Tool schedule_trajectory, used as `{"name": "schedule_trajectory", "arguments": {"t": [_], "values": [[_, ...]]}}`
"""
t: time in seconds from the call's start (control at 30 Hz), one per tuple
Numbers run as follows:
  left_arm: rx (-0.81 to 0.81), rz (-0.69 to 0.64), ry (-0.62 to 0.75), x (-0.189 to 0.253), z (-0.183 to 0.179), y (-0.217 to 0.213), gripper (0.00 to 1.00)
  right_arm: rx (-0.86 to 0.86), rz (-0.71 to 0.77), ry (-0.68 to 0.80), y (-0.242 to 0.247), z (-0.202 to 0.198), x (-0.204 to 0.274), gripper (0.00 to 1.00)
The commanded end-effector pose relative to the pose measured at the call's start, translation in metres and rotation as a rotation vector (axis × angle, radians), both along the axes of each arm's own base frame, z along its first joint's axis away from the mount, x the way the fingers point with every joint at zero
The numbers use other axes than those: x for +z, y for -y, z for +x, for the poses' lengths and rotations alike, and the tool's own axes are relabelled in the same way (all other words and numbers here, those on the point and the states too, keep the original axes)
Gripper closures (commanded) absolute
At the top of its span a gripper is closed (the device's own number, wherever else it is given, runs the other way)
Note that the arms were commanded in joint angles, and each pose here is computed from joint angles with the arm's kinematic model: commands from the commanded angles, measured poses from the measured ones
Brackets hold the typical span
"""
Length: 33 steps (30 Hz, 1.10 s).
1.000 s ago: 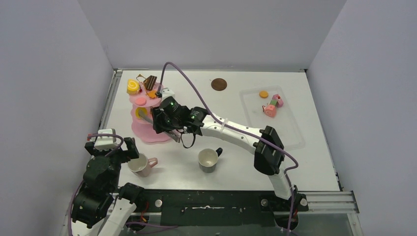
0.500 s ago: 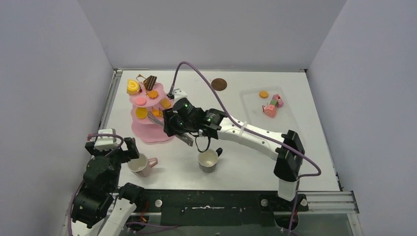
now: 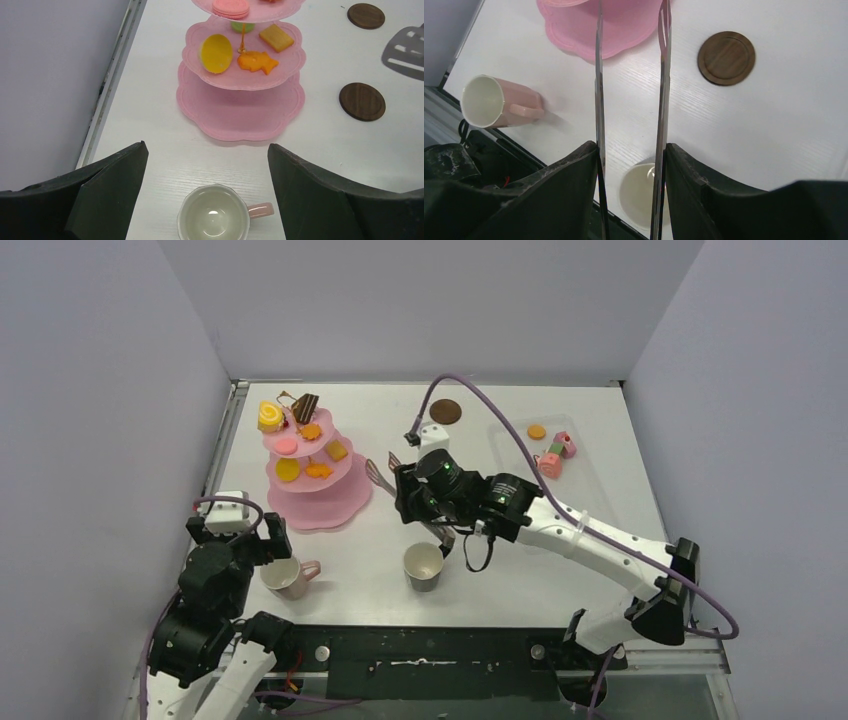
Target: Serve the afternoon tea
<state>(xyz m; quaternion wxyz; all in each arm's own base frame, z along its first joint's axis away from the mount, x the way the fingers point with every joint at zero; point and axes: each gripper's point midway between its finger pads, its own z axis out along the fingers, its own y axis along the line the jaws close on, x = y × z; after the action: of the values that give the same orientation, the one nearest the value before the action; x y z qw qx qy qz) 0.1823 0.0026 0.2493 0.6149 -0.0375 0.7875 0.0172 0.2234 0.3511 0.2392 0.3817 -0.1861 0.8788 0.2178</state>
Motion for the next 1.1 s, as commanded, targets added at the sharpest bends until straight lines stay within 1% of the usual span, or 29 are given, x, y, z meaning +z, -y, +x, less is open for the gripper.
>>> {"name": "schedule_trajectory", "arguments": {"t": [0.0,0.17,0.43,0.57,0.7,0.83,1.07], "values": [[-0.026,-0.04,0.068,0.025,0.005,0.007,0.11,-0.108,-0.02,0.063,0.044,0.016,0.013,0.51],[-0.015,-0.036,0.066,0.024,0.007,0.006,0.11,-0.162,-0.057,0.045,0.076,0.024,0.009,0.51],[-0.06,-0.043,0.051,0.027,0.01,0.015,0.11,-0.322,-0.168,0.06,0.137,0.052,0.004,0.51],[-0.075,-0.042,0.037,0.022,0.011,0.019,0.11,-0.43,-0.207,0.025,0.181,0.07,-0.003,0.51],[-0.089,-0.044,0.022,0.017,0.01,0.021,0.11,-0.512,-0.235,0.022,0.216,0.082,-0.001,0.51],[-0.093,-0.045,0.022,0.014,0.007,0.021,0.11,-0.596,-0.293,-0.003,0.253,0.094,-0.005,0.51],[-0.098,-0.035,0.027,0.012,0.006,0.02,0.11,-0.736,-0.365,-0.074,0.309,0.104,-0.029,0.5]]}}
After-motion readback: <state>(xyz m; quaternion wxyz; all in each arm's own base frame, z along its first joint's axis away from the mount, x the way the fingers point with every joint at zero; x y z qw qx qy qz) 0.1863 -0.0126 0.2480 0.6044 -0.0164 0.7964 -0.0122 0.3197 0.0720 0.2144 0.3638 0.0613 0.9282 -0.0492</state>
